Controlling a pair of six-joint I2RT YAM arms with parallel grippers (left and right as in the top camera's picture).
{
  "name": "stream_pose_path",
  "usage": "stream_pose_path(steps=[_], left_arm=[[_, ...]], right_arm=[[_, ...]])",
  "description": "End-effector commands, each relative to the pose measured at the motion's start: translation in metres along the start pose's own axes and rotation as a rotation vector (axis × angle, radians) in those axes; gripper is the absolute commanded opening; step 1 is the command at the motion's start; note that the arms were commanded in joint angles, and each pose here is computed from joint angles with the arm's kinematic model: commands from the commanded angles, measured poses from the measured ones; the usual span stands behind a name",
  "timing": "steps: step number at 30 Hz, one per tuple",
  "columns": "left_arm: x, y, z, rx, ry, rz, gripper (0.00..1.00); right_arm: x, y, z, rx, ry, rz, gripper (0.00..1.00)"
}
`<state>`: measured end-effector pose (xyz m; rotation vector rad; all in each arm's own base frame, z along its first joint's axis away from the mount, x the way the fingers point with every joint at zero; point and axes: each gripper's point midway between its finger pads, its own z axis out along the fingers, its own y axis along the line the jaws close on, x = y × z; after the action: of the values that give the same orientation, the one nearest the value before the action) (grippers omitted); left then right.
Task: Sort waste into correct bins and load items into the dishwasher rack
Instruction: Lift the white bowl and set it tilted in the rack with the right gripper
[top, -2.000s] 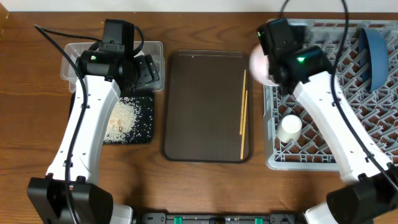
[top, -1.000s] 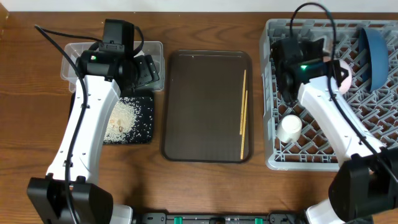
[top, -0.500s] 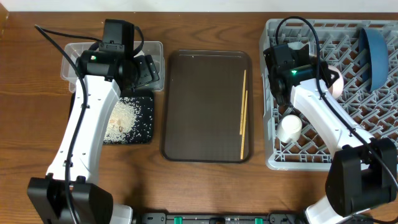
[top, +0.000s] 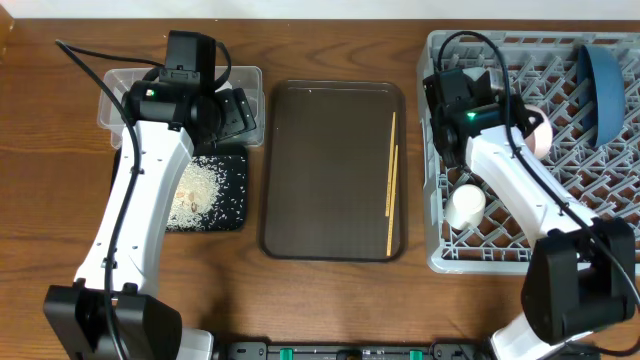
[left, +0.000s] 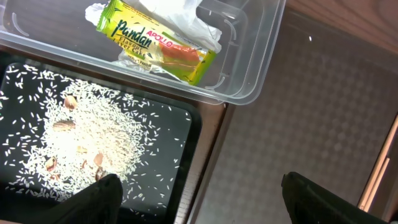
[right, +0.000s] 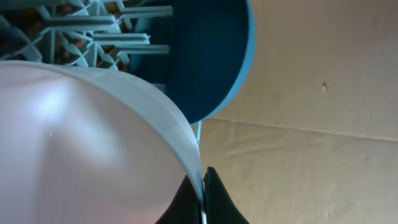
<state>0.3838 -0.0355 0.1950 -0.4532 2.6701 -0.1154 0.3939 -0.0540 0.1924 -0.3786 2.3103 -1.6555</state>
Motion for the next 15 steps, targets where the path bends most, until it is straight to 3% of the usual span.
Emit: stream_pose_path(steps=[1, 15], left_arm=[[-0.006, 0.001, -0.009, 0.001, -0.028, -0.003, 0.85], [-0.006, 0.001, -0.009, 0.001, -0.028, -0.003, 0.85]], right_arm=[[0.0, 0.003, 0.004, 0.025, 0.018, -0.065, 0.01], [-0.006, 0.007, 0.006, 0.061, 0.026, -0.167, 0.01]])
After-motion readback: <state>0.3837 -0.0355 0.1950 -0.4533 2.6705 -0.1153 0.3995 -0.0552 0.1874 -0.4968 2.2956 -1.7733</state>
